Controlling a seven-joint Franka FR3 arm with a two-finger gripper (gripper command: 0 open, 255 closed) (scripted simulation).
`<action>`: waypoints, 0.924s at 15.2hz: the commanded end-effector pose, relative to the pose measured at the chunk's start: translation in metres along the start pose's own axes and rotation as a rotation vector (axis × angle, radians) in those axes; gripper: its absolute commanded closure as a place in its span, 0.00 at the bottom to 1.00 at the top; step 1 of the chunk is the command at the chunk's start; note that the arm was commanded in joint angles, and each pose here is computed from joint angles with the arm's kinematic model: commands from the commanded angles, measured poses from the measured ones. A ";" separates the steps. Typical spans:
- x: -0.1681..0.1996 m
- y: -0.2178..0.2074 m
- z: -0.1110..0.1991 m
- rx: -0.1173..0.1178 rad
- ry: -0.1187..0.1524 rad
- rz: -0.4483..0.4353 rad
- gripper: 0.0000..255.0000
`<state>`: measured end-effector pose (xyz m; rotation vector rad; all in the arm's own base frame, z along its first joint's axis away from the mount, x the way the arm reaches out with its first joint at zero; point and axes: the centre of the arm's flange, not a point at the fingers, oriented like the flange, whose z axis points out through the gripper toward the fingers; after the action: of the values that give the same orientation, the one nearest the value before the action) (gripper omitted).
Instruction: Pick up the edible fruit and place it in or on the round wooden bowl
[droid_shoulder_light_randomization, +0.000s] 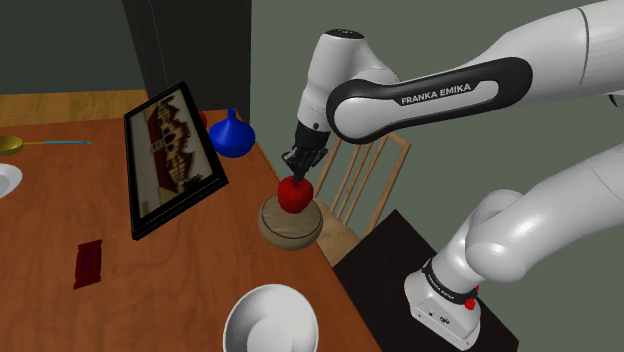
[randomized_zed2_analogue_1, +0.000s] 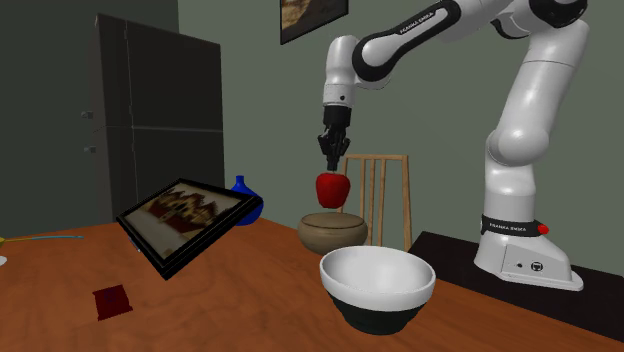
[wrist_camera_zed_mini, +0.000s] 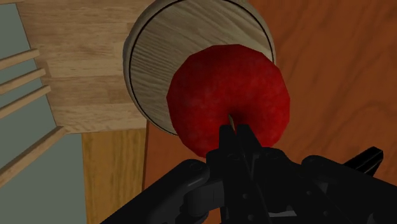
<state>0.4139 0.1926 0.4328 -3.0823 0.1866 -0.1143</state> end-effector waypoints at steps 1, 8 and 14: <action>0.000 0.000 0.011 0.000 0.001 0.000 1.00; -0.001 0.002 0.033 0.000 0.001 0.000 1.00; -0.001 0.002 0.032 0.000 0.001 0.000 0.00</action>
<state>0.4156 0.1929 0.4017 -3.0805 0.1863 -0.1201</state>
